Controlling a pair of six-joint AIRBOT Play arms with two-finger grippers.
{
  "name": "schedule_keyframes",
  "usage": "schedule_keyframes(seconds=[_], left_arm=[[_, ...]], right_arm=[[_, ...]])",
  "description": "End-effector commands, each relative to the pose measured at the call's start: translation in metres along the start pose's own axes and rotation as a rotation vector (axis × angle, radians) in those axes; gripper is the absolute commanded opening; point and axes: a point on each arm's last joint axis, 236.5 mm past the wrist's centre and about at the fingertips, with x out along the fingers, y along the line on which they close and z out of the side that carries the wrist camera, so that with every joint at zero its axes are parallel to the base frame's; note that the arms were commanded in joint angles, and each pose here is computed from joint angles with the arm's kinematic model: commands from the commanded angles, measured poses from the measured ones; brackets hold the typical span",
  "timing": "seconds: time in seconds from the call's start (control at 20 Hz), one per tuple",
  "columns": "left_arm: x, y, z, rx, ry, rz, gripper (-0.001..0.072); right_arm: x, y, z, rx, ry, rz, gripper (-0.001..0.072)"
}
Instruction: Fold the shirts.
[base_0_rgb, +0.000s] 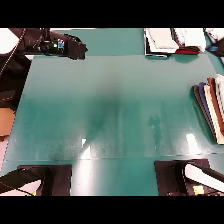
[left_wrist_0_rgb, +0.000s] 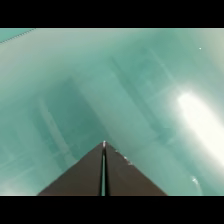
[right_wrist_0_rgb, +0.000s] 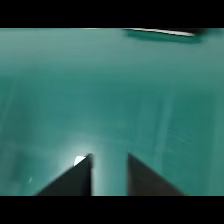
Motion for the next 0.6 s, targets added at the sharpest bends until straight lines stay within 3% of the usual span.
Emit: schedule_keyframes(seconds=[0.0, 0.2, 0.55], left_arm=[[0.000, 0.000, 0.000, 0.000, -0.001, -0.001, 0.0025], [0.000, 0.000, 0.000, 0.000, 0.000, -0.001, 0.0025], [0.000, 0.000, 0.000, 0.000, 0.000, -0.001, 0.0025]], right_arm=[[0.029, 0.099, -0.010, -0.203, 0.061, 0.140, 0.0021], [0.037, 0.131, -0.023, -0.298, 0.093, 0.163, 0.0020], [0.037, 0.134, -0.024, -0.302, 0.096, 0.168, 0.0021]])
